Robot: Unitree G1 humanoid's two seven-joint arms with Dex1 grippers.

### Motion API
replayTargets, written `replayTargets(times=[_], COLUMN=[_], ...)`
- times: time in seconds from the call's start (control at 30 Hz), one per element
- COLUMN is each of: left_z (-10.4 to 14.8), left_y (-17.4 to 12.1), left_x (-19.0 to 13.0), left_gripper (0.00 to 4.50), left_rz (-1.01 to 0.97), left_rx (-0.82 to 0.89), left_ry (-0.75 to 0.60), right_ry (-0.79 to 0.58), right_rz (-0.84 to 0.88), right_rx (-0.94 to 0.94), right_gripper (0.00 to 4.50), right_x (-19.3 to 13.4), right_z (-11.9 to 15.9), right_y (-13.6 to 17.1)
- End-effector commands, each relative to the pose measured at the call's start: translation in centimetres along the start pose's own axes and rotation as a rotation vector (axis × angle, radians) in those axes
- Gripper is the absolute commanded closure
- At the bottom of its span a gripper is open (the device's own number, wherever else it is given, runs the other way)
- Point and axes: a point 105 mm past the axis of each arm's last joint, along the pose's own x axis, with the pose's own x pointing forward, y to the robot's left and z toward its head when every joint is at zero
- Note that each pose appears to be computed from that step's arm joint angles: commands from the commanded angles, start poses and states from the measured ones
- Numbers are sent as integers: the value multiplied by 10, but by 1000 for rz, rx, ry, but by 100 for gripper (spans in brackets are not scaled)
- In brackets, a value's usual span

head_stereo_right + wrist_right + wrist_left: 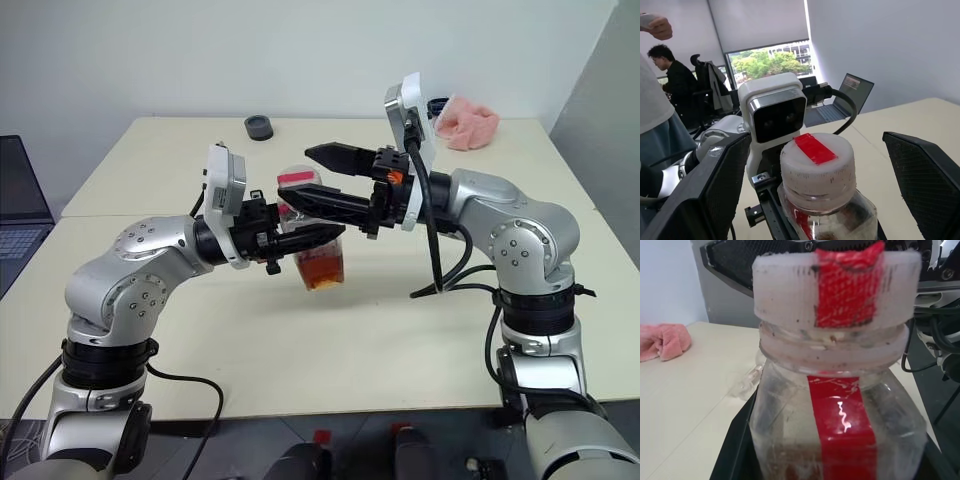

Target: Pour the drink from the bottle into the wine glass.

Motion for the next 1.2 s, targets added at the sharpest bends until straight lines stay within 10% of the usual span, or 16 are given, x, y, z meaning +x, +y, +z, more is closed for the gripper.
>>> replayTargets(times=[0.03, 0.2, 0.47, 1.2], left_z=[14, 13, 12, 8], left_y=[-6, -7, -4, -11], left_x=[0, 0, 3, 2], left_gripper=[271, 271, 271, 271], left_rz=[-19, -19, -17, -4], left_rx=[58, 53, 57, 38], left_ry=[-32, -32, -36, -48], right_ry=[-16, -8, -10, -43], right_rz=[36, 35, 23, -140], right_rx=[-40, -45, -69, -420], right_gripper=[2, 39, 274, 273], right_x=[3, 3, 1, -11], right_z=[10, 7, 5, 47], right_y=[9, 9, 6, -20])
